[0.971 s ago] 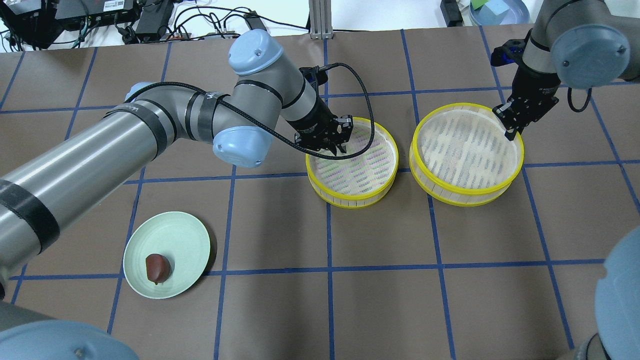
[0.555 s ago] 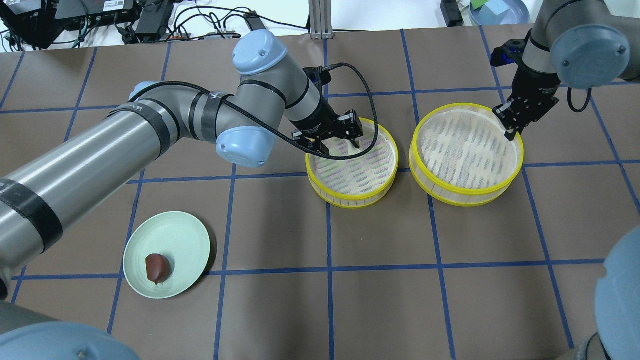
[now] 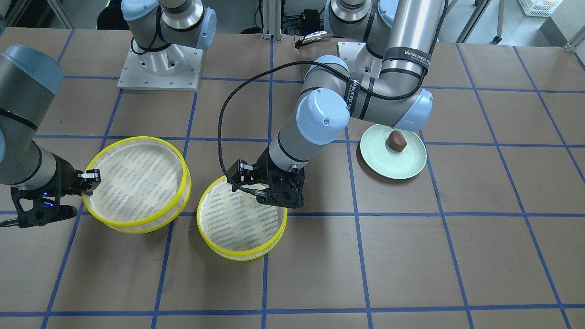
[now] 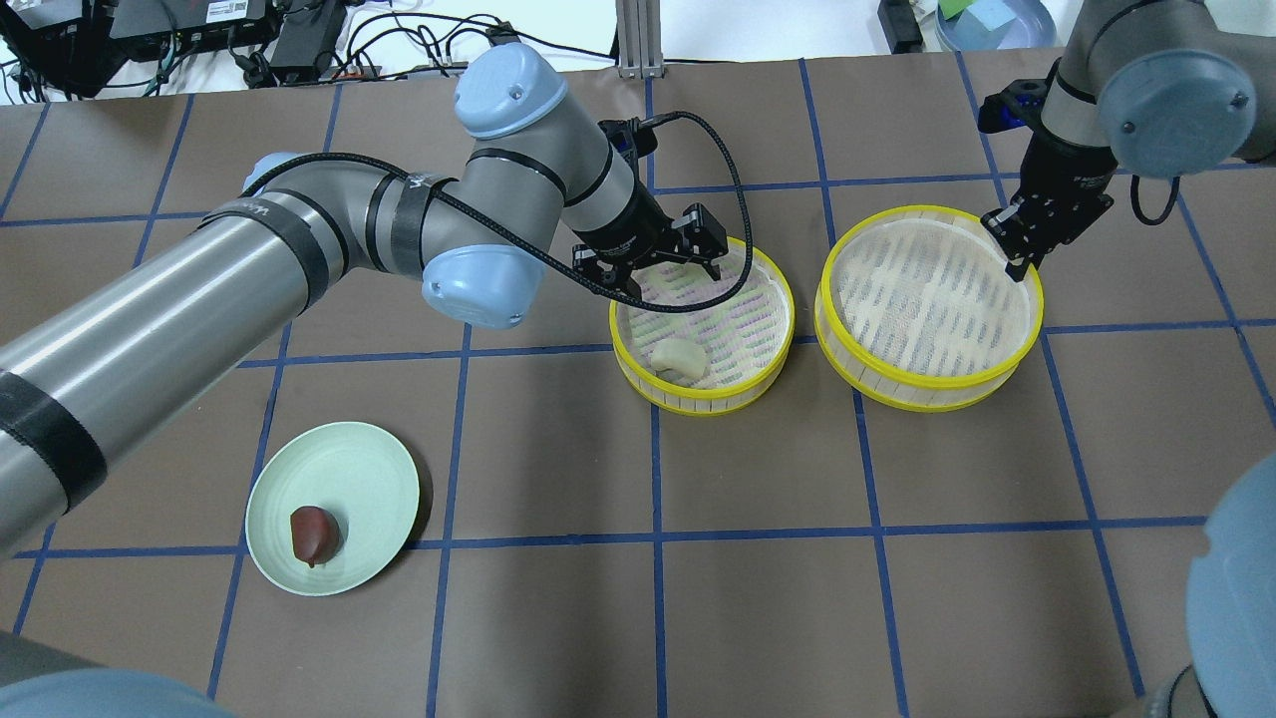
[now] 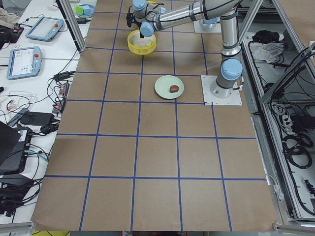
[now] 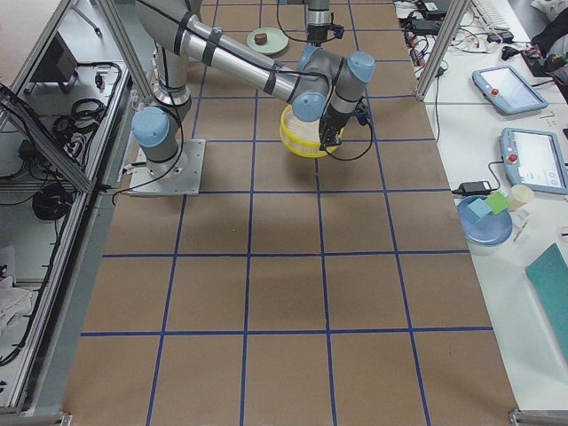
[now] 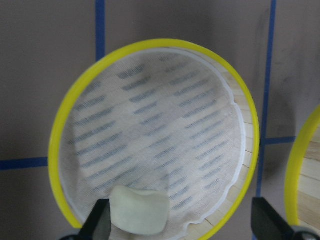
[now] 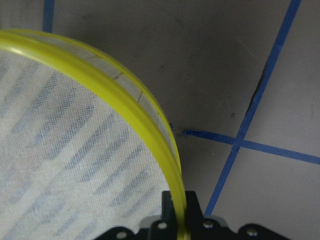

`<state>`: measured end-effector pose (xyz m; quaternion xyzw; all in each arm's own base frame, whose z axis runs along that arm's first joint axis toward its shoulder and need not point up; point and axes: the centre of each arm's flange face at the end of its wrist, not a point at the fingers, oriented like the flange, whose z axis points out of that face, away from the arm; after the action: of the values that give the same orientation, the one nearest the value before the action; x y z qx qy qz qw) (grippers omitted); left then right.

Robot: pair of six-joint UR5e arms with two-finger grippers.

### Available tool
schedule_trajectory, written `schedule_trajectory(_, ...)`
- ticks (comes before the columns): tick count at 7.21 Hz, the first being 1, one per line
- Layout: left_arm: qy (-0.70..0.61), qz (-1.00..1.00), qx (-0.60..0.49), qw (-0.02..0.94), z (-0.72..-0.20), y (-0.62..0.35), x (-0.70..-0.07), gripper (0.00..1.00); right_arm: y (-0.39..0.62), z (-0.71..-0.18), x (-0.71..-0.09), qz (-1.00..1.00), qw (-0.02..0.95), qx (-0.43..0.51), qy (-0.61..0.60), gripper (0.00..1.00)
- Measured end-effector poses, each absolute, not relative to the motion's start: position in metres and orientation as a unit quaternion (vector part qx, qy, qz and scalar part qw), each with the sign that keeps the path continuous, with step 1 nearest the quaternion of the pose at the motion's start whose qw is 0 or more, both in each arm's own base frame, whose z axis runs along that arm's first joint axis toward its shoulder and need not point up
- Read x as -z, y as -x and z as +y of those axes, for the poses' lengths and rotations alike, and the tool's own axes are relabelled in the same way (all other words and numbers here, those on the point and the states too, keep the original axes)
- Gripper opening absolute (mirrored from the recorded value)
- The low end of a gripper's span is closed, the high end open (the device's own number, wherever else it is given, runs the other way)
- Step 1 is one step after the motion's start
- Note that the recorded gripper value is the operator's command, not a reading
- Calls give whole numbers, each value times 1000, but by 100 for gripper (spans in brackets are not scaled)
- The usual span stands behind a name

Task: Place buns in different layers of steamer
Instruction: 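Withdraw the left gripper while the right stacks the top tier back on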

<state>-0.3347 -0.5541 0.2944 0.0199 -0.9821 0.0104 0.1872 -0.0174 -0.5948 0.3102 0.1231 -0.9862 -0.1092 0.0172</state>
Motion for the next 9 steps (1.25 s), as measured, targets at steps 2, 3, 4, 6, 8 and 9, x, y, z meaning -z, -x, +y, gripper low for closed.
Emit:
schedule_trajectory(2,-37,-990,-28,136,-561,304,-312,100,9,-594,-315,-990,24,105,-87,0)
schedule_trajectory(3,-44,-991,-31,120,-565,275,-327,100,-5,-594,-317,-992,29,102,-69,0)
schedule_trajectory(4,-45,-994,-30,99,-568,244,-340,100,-29,-593,-320,-993,35,97,-57,0)
schedule_trajectory(6,-37,-998,-16,43,-559,197,-364,100,-83,-587,-326,-994,45,87,-38,0)
schedule_trajectory(8,-41,-999,16,23,-549,154,-377,100,-140,-579,-327,-996,38,74,-2,0)
schedule_trajectory(9,-43,-998,30,22,-546,129,-379,100,-169,-576,-325,-997,33,63,14,0)
